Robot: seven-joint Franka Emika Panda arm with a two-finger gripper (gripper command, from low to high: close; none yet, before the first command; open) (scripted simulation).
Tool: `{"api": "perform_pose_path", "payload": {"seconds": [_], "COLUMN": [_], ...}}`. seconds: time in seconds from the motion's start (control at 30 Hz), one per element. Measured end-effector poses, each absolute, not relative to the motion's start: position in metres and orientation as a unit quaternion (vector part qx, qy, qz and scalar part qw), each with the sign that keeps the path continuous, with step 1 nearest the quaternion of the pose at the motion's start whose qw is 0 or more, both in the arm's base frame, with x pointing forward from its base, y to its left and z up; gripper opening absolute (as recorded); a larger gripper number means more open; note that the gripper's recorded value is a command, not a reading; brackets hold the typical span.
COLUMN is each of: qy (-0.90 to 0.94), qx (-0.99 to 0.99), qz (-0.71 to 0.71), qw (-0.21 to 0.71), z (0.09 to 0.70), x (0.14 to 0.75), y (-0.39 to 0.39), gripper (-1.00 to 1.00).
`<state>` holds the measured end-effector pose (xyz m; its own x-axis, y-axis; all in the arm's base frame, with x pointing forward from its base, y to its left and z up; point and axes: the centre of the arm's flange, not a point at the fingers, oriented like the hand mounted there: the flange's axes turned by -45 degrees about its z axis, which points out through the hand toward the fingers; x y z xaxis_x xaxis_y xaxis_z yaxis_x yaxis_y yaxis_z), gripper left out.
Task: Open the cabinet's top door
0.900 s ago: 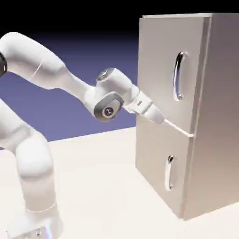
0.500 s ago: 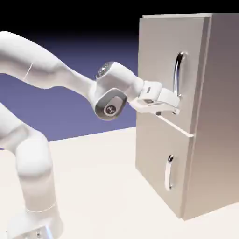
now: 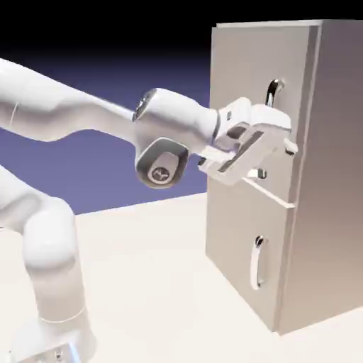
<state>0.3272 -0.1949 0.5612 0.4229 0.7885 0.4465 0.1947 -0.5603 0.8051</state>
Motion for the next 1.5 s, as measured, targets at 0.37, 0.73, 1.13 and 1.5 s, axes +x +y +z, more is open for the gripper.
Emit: {"api": "perform_pose_path", "payload": {"seconds": [0.37, 0.73, 1.13, 1.5], "qy": [0.386, 0.479, 0.664, 0.707], "qx": [0.699, 0.600, 0.321, 0.020], "qz": [0.363, 0.251, 0.130, 0.016], "qw": [0.480, 0.590, 0.663, 0.707], "z": [0.581, 0.586, 0.582, 0.577], "x": [0.268, 0.227, 0.289, 0.319], "y": [-0.272, -0.309, -0.222, -0.131], "gripper": [0.00, 0.00, 0.00, 0.00]}}
